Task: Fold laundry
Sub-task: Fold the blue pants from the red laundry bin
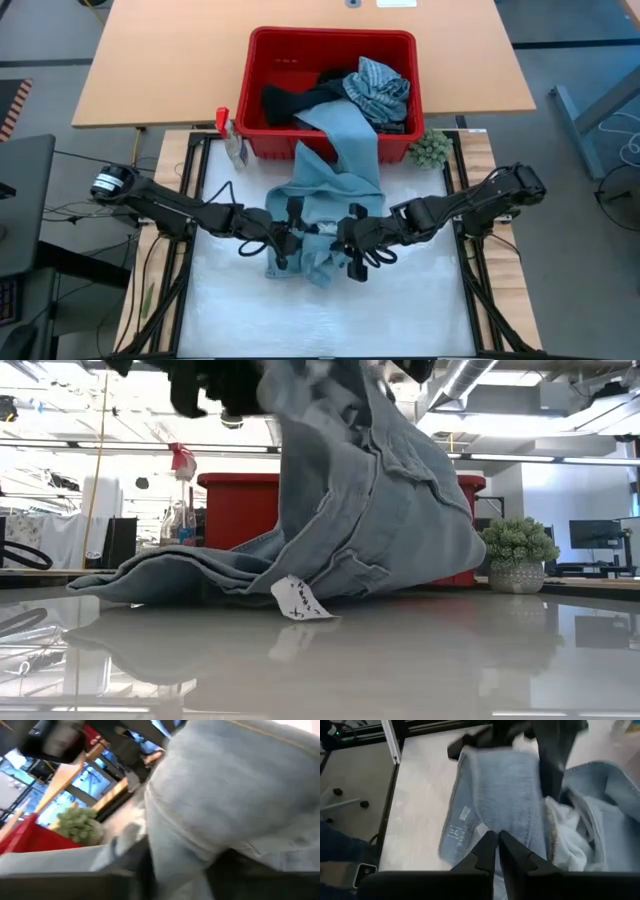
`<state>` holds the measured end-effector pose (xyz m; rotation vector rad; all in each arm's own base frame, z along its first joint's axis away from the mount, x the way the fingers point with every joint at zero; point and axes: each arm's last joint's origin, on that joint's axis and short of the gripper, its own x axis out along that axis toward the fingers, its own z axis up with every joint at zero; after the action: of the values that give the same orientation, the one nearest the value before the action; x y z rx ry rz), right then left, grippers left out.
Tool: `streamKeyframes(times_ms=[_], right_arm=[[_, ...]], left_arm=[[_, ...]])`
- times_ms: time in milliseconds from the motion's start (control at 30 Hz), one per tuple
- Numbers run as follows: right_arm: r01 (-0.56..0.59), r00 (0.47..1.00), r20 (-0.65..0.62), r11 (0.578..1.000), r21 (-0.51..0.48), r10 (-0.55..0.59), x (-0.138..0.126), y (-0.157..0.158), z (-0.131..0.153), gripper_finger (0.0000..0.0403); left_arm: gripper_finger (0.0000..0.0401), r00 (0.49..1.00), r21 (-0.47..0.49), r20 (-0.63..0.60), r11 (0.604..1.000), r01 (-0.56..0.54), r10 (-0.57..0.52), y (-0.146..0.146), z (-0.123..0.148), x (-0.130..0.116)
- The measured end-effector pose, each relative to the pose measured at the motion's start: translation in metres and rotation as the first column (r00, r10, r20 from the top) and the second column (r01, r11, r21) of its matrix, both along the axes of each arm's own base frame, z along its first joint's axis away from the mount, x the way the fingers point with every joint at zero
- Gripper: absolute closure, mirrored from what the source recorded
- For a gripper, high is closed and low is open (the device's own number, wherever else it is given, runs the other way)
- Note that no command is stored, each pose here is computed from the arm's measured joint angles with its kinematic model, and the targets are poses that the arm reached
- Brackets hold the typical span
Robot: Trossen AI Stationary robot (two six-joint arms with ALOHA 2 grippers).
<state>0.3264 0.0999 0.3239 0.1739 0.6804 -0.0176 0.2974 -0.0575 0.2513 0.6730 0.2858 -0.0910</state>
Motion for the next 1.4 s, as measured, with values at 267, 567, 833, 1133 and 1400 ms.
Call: streamKeyframes(times_ms=[267, 567, 833, 1133, 1400], right_arm=[[-0.082, 0.997, 0.009, 0.987, 0.141, 0.082, -0.008, 0.004, 0.053, 0.0297], [-0.129, 0.992, 0.021, 0.981, 0.144, 0.127, -0.026, 0.024, 0.085, 0.0263], [-0.140, 0.986, 0.100, 0.989, 0.043, 0.136, -0.029, 0.032, 0.092, 0.0272], [-0.062, 0.997, 0.045, 0.991, -0.118, 0.068, -0.004, 0.037, 0.065, 0.0273], [-0.103, 0.986, -0.157, 0.958, -0.269, 0.062, 0.046, 0.040, -0.005, 0.0237]], left_arm=[[0.0398, 0.995, 0.024, 0.076, 0.998, -0.059, 0.057, 0.007, 0.104, -0.039], [0.0400, 0.913, -0.108, 0.314, 0.966, -0.237, 0.259, 0.024, 0.258, -0.083], [0.0401, 0.797, -0.175, 0.495, 0.938, -0.298, 0.345, 0.028, 0.359, -0.082], [0.0401, 0.756, -0.041, 0.165, 0.770, -0.637, 0.633, 0.047, 0.288, -0.031], [0.0401, 0.733, -0.064, -0.224, 0.740, -0.669, 0.643, 0.064, 0.232, -0.031]])
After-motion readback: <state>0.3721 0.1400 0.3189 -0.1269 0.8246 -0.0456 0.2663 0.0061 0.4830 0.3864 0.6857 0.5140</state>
